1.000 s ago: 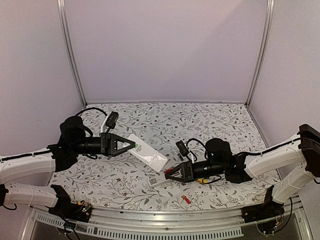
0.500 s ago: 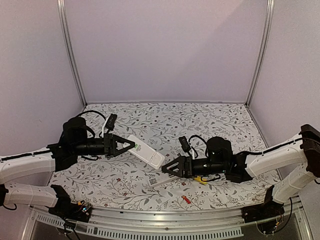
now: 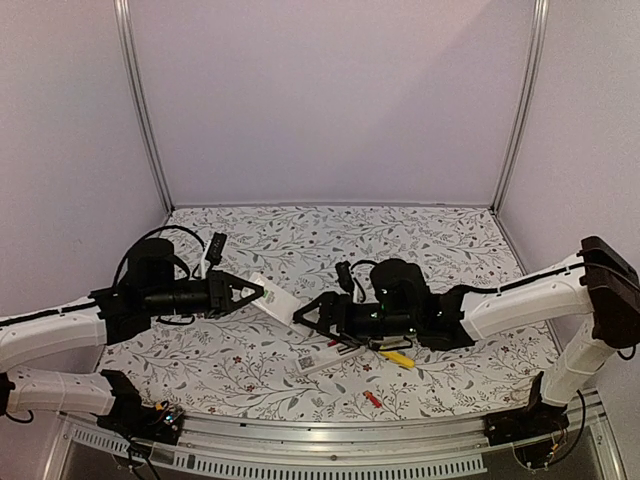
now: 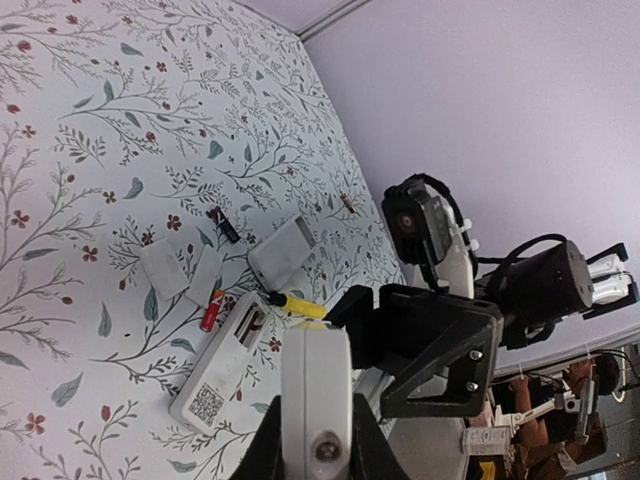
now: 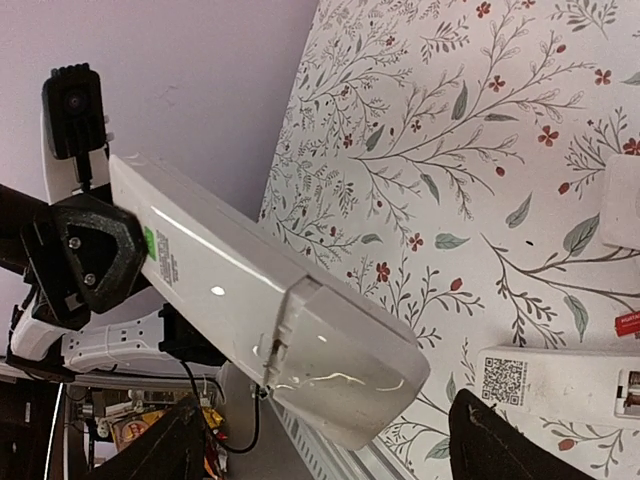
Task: Unload the batteries from the remote control
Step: Remove the battery cover from the remote control.
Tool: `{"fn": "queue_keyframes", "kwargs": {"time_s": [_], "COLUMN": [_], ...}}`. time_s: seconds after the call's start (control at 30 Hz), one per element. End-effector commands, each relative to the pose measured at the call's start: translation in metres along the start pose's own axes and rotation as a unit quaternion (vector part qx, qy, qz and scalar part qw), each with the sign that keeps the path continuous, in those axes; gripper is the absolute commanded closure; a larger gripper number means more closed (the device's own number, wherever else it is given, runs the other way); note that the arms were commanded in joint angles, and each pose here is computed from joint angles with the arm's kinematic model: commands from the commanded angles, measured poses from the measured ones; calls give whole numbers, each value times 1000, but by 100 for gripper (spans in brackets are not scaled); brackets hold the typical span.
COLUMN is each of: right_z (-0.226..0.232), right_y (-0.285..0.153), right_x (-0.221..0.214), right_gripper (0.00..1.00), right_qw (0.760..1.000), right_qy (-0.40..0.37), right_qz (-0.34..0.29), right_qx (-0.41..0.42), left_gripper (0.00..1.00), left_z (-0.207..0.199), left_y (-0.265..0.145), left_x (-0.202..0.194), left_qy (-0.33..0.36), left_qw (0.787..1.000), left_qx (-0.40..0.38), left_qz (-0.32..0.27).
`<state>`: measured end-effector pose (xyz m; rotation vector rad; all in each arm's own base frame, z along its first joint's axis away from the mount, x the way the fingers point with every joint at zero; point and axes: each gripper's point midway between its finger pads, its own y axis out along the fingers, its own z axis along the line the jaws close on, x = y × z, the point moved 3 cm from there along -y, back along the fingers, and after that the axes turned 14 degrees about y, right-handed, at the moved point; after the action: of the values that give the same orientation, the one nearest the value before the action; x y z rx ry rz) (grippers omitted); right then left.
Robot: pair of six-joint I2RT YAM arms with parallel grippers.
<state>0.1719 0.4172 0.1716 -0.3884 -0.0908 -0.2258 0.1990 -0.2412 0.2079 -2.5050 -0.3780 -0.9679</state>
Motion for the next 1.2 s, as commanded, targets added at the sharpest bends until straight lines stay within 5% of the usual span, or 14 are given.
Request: {"fn": "queue_keyframes", "kwargs": {"time_s": [0.0,0.37,0.57,0.9,1.17], "right_z": [-23,-48,-60,-95,-64], "right_y": [19,33,40,38,53], "right_x": [-2,3,11,17,13], "right_gripper": [18,23,38,45,44], "right_qw": [998,990,982,962,986], "right_qy": [30,56,57,43,23], "right_qz": [0,-16,-40,-69,-40], "right_qx": [-61,-130,-176,-260,-161], "left_gripper": [100,100,100,100,100], "left_z": [-7,-8,-9,3,-1], "left_y": [-5,-7,-4,-4,1], "left_x": [10,9,8,7,6], "left_qy": [16,20,22,24,11], "left_qw": [1000,999,999,998,999], "left_qx": [6,9,9,58,30], "left_qz": [-22,-28,-27,-25,-30]}}
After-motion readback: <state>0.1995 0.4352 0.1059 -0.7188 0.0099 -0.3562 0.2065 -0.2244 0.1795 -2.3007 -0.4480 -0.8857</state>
